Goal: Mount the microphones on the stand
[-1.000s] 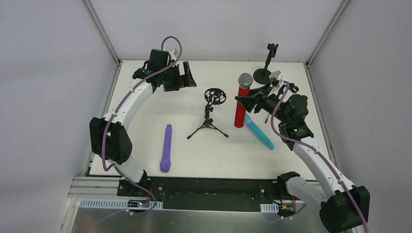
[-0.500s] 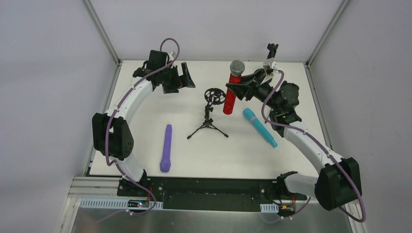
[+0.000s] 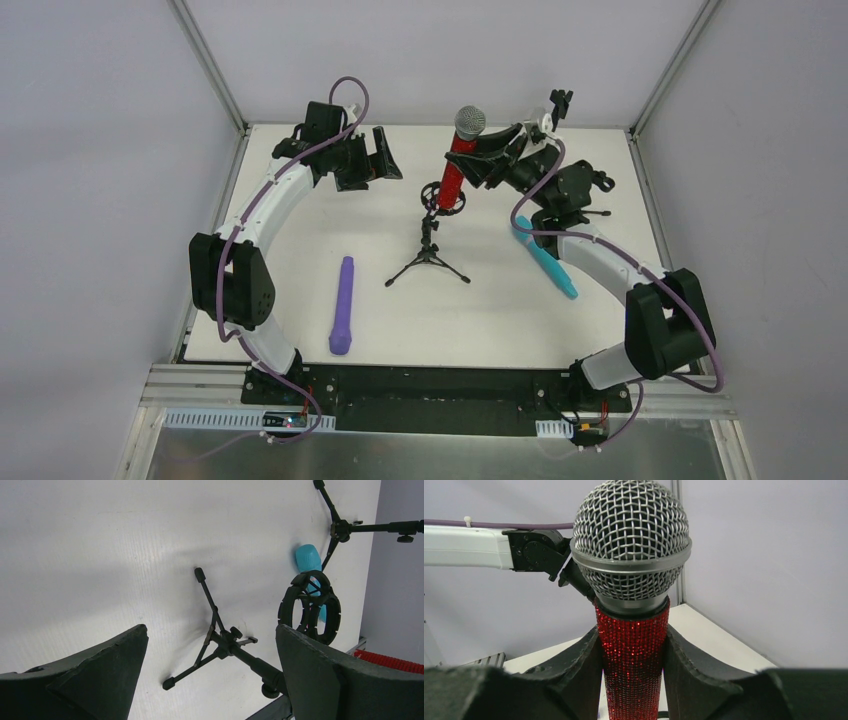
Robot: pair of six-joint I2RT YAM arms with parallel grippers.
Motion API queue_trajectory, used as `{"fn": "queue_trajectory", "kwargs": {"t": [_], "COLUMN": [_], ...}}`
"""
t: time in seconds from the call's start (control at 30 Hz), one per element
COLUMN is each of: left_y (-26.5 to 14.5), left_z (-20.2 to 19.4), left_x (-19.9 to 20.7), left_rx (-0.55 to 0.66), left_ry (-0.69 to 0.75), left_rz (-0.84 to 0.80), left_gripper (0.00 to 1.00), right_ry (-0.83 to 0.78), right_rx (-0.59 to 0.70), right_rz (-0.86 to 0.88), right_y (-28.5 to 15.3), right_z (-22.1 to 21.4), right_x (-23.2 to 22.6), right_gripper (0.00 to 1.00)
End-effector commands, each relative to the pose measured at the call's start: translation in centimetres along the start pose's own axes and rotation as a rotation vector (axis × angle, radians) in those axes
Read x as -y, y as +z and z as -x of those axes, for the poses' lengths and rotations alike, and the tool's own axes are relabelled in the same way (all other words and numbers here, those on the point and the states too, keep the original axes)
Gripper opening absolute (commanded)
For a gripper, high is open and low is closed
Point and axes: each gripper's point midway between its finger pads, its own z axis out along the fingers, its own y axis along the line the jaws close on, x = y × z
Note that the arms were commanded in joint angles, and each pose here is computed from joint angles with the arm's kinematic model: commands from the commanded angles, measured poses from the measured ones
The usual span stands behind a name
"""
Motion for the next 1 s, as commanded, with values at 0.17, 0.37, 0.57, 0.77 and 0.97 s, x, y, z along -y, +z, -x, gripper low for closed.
{"fn": "queue_trajectory", "kwargs": {"t": [0.17, 0.37, 0.57, 0.77, 0.97], "left_y": [-0.9, -0.8, -0.9, -0.7, -0.6], "left_z": [1.2, 1.2, 1.1, 0.9, 0.9], "left_x": [1.3, 1.3, 1.4, 1.4, 1.4], "left_rx": [0.02, 0.017, 0.014, 0.003, 0.002], "left_ry": [-0.009, -0.011, -0.015, -0.022, -0.021], "left_rz": [-0.047, -0.049, -0.054, -0.06, -0.062], "left_gripper": [0.99, 0.99, 0.99, 0.99, 0.99], "right_ry": [-0.182, -0.201, -0.209, -0.184, -0.162], "right_rx": [0.187, 0.183, 0.164, 0.165, 0.154], "right_rz": [0.133, 0.127, 0.095, 0.035, 0.006], "right_y": [1.9, 2.0, 2.1, 2.1, 2.2], "right_z": [7.1, 6.6, 4.9, 3.2, 1.6], "right_x": [-2.9, -2.6, -1.4, 0.5, 1.8], "right_gripper": [0.0, 0.0, 0.0, 0.0, 0.0]}}
